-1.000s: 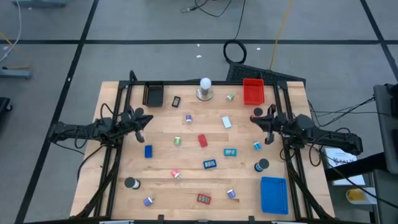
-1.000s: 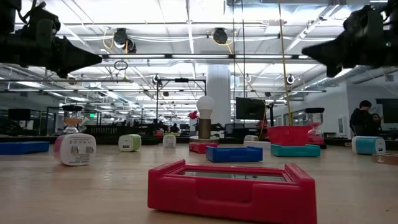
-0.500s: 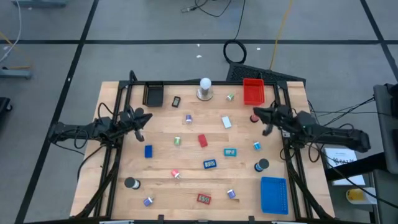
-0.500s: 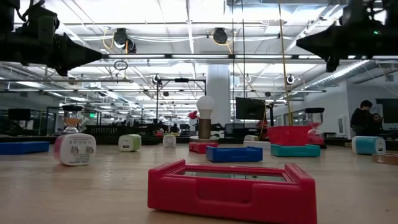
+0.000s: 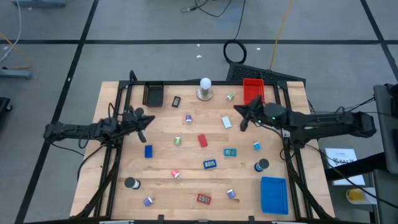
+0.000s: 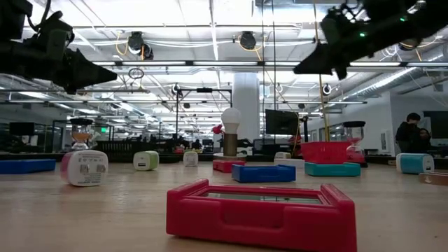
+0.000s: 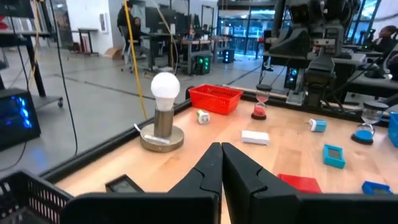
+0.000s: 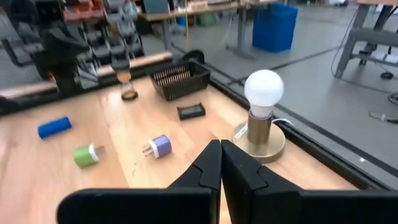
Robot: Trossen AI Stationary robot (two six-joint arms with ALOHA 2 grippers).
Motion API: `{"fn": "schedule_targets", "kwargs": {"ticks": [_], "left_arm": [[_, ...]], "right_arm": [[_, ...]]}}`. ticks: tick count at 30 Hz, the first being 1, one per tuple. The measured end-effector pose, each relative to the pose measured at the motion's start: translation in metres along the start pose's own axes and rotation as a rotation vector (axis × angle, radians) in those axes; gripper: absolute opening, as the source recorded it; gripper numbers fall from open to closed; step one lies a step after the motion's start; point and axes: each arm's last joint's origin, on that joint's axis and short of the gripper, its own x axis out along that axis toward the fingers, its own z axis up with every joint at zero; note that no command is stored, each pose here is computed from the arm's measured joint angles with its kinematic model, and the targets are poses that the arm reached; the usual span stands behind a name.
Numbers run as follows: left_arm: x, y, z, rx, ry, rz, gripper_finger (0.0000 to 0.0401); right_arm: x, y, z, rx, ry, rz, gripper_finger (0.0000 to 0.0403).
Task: Pick & Place Office items
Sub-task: Put the white digital clock into the red bin
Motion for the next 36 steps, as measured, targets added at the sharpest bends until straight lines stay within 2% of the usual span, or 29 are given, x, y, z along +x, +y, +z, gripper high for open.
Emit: {"fn": "schedule_targets", "kwargs": {"ticks": [3,7,12,19,24,28,31,33,36], "left_arm": [[0.002,-0.001,-0.001,-0.046,0.011,0.0,0.0018],[0.003,-0.003,-0.002,-0.044,0.03,-0.056,0.0032],[0.006,-0.005,0.001,-0.037,0.002,-0.079,0.0007],[0.007,-0.008,0.002,0.024,-0.002,-0.13,0.0007],[0.009,-0.008,0.001,0.091,0.003,-0.129,0.0011],[0.01,-0.009,0.001,0.098,-0.006,-0.129,0.0015],[0.01,-0.009,0.001,0.134,-0.008,-0.129,0.0005],[0.01,-0.009,0.002,0.14,-0.01,-0.125,0.0004],[0.01,-0.009,0.003,0.135,-0.022,-0.122,0.0017]], "right_arm": [[0.013,0.006,0.005,-0.025,0.059,-0.008,0.0],[0.027,0.012,0.008,0.008,0.1,0.038,0.0],[0.037,0.017,0.015,0.054,0.124,0.024,0.0],[0.05,0.021,0.025,-0.017,0.247,-0.056,0.0],[0.058,0.022,0.025,-0.067,0.392,-0.085,0.0],[0.066,0.024,0.017,-0.077,0.497,-0.107,0.0],[0.075,0.029,0.016,-0.081,0.644,-0.079,0.0],[0.079,0.036,0.017,-0.1,0.763,-0.105,0.0],[0.085,0.049,0.023,-0.154,0.846,-0.136,0.0]]}}
